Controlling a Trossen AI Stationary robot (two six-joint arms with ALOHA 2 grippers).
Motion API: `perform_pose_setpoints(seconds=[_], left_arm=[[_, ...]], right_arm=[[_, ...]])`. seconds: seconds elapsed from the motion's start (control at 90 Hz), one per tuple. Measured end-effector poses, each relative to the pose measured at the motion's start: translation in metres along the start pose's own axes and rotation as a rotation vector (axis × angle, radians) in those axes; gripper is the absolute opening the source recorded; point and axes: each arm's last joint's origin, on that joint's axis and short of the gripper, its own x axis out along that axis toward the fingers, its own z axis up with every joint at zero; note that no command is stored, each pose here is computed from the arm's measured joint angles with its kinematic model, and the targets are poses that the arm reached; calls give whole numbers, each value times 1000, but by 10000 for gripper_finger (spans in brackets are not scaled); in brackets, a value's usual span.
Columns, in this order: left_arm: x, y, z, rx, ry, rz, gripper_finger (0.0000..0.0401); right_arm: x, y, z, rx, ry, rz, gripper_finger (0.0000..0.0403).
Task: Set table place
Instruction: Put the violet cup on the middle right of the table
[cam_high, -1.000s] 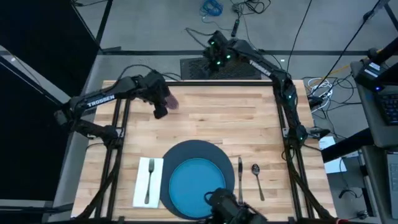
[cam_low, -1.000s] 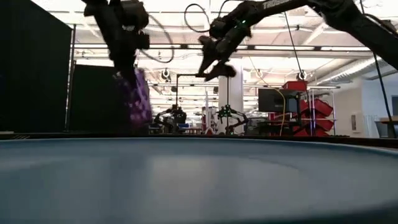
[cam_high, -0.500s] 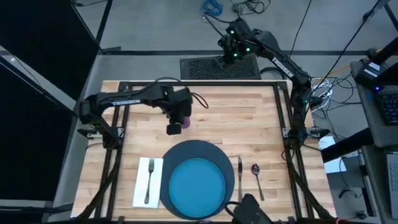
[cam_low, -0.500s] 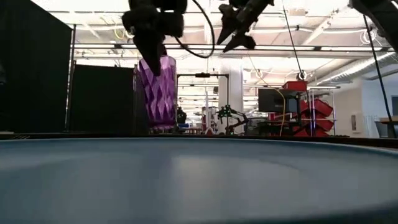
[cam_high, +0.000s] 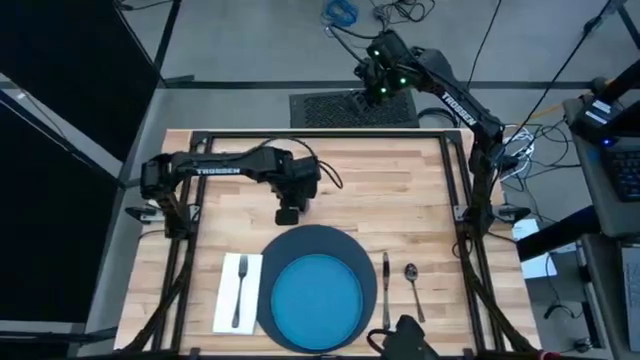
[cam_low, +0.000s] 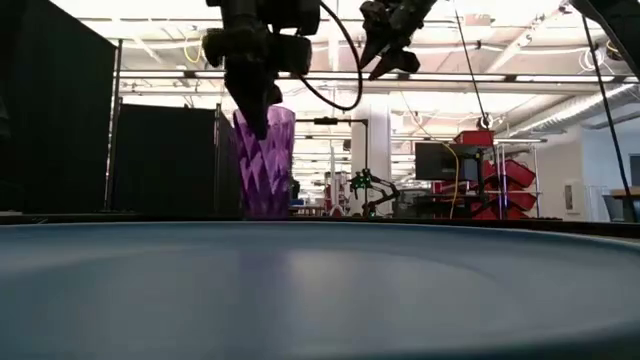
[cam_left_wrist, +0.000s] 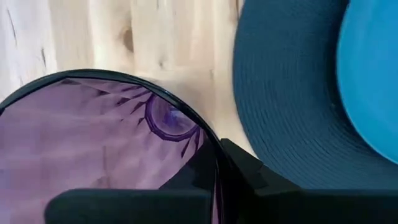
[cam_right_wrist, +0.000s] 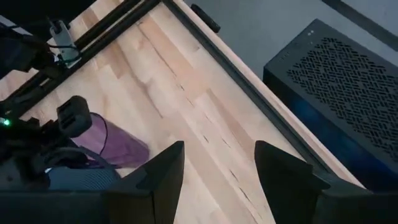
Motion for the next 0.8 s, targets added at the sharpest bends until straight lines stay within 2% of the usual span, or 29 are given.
perform_pose_setpoints(seconds=[0.267, 0.411, 0.8], left_arm=[[-1, 0, 2, 0, -24, 6, 70], [-1, 1, 2, -50, -27, 6, 96], [-2, -4, 2, -67, -22, -7, 108]], right_arm=[[0, 0, -1, -14, 8, 0, 183], [0, 0, -2, -17, 17, 0, 183], [0, 0, -3, -14, 27, 0, 183]])
